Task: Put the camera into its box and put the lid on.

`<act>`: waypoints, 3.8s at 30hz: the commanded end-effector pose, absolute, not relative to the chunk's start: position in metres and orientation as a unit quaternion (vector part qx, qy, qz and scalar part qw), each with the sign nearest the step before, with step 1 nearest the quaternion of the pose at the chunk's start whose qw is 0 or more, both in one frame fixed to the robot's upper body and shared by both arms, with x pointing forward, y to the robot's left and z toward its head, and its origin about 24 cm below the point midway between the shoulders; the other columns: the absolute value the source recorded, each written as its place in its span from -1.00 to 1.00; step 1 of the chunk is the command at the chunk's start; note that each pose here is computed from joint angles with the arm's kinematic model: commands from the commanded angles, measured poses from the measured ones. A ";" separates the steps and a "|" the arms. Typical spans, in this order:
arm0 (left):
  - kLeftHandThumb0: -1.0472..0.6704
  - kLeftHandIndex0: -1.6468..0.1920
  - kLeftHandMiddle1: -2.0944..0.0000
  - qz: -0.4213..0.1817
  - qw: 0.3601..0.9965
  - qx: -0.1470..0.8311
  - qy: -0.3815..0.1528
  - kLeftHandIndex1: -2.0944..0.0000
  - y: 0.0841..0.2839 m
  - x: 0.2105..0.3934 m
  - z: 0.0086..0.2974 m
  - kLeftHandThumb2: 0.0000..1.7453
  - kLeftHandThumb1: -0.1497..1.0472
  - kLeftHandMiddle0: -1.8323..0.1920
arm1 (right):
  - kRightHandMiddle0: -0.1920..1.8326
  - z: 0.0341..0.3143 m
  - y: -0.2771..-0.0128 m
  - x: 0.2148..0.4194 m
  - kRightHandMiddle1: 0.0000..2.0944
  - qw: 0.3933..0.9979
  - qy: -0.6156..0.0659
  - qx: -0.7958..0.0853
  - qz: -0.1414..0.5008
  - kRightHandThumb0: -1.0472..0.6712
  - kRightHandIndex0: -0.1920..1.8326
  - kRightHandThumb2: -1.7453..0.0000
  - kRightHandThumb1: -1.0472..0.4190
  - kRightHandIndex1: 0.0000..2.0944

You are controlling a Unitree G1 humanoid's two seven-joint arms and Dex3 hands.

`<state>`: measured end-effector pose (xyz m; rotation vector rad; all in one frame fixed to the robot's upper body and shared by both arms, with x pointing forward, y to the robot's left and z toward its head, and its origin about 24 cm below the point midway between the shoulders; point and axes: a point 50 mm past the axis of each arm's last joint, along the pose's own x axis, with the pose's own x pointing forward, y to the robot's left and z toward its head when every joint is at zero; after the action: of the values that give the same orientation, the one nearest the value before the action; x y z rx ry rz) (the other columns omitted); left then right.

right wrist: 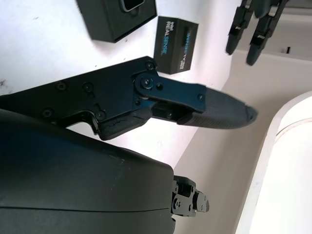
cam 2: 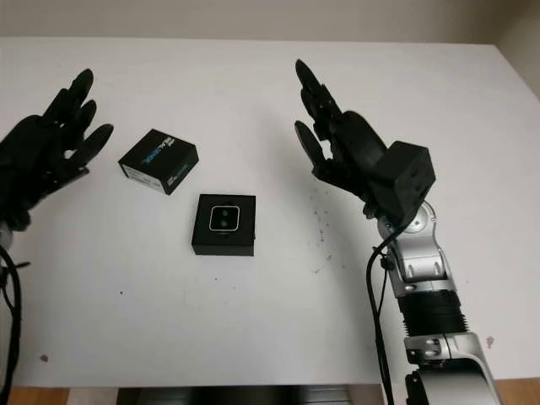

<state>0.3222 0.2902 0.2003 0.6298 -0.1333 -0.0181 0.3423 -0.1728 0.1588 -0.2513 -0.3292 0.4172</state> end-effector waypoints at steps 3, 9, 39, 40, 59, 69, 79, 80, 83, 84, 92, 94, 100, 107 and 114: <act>-0.34 0.43 0.86 0.005 0.920 0.388 -0.058 0.82 0.297 0.336 0.213 -0.95 0.82 0.29 | -0.98 0.157 -0.175 0.344 -0.97 0.963 -0.154 -0.099 0.197 -0.57 -0.98 0.15 -1.00 -0.97; -0.40 0.60 0.98 -0.067 0.798 0.598 -0.029 0.91 0.289 0.351 0.228 -0.96 0.70 0.55 | -0.98 0.157 -0.176 0.344 -0.97 0.966 -0.152 -0.096 0.188 -0.58 -0.98 0.14 -1.00 -0.97; -0.35 0.85 0.94 -0.150 0.555 0.812 -0.101 0.94 0.214 0.396 0.234 -0.94 0.56 0.80 | -0.96 0.150 -0.176 0.343 -0.95 0.974 -0.141 -0.082 0.160 -0.50 -0.97 0.13 -1.00 -0.95; -0.36 0.84 0.94 -0.152 0.554 0.812 -0.099 0.94 0.213 0.397 0.234 -0.94 0.57 0.79 | -0.96 0.149 -0.175 0.343 -0.95 0.974 -0.140 -0.081 0.160 -0.50 -0.97 0.12 -1.00 -0.95; -0.35 0.77 0.94 -0.201 0.543 0.814 -0.043 0.93 0.206 0.404 0.219 -0.95 0.53 0.73 | -0.95 0.148 -0.172 0.341 -0.95 0.975 -0.143 -0.088 0.147 -0.45 -0.95 0.12 -1.00 -0.94; -0.23 0.66 0.93 -0.204 0.523 0.827 -0.043 0.91 0.204 0.406 0.210 -0.93 0.58 0.66 | -0.95 0.146 -0.172 0.339 -0.95 0.974 -0.143 -0.090 0.148 -0.47 -0.96 0.13 -1.00 -0.95; -0.09 0.36 0.83 -0.204 0.551 0.807 -0.065 0.79 0.206 0.404 0.205 -0.92 0.75 0.38 | -0.94 0.143 -0.171 0.337 -0.94 0.971 -0.154 -0.100 0.150 -0.49 -0.95 0.13 -1.00 -0.95; -0.06 0.32 0.75 -0.205 0.563 0.797 -0.071 0.75 0.207 0.403 0.204 -0.93 0.76 0.35 | -0.94 0.142 -0.171 0.337 -0.94 0.972 -0.153 -0.100 0.150 -0.49 -0.95 0.14 -1.00 -0.95; 0.00 0.39 -0.02 -0.208 0.599 0.770 -0.077 0.32 0.209 0.402 0.202 -0.93 0.82 0.53 | -0.93 0.141 -0.171 0.337 -0.94 0.972 -0.150 -0.104 0.146 -0.49 -0.94 0.15 -1.00 -0.94; 0.02 0.43 -0.13 -0.210 0.611 0.760 -0.075 0.18 0.210 0.401 0.201 -0.93 0.85 0.54 | -0.93 0.140 -0.171 0.336 -0.94 0.973 -0.149 -0.106 0.145 -0.49 -0.93 0.15 -1.00 -0.94; 0.02 0.40 -0.25 -0.207 0.694 0.686 -0.061 -0.18 0.215 0.401 0.198 -0.94 0.88 0.49 | -0.94 0.138 -0.171 0.336 -0.94 0.973 -0.141 -0.105 0.148 -0.50 -0.94 0.17 -1.00 -0.95; 0.02 0.39 -0.19 -0.203 0.718 0.664 -0.054 -0.19 0.216 0.402 0.199 -0.94 0.87 0.44 | -0.93 0.138 -0.171 0.336 -0.94 0.973 -0.142 -0.104 0.148 -0.50 -0.93 0.17 -1.00 -0.94; 0.05 0.35 -0.28 -0.184 0.786 0.589 -0.040 -0.17 0.219 0.403 0.207 -0.94 0.82 0.38 | -0.95 0.136 -0.170 0.334 -0.95 0.975 -0.135 -0.090 0.154 -0.50 -0.96 0.20 -1.00 -0.95; 0.05 0.39 -0.41 -0.168 0.818 0.550 -0.024 -0.26 0.224 0.402 0.218 -0.94 0.82 0.38 | -0.93 0.134 -0.168 0.332 -0.94 0.976 -0.127 -0.093 0.148 -0.54 -0.93 0.23 -1.00 -0.94; 0.00 0.42 -0.26 -0.162 0.784 0.599 -0.006 -0.23 0.215 0.396 0.242 -0.94 0.79 0.42 | -0.92 0.132 -0.166 0.330 -0.94 0.978 -0.121 -0.089 0.147 -0.53 -0.92 0.24 -1.00 -0.94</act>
<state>0.3996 0.2133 0.2341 1.2594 0.0036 -0.3614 0.3327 -0.1658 0.1330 -0.1758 -0.2442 0.2988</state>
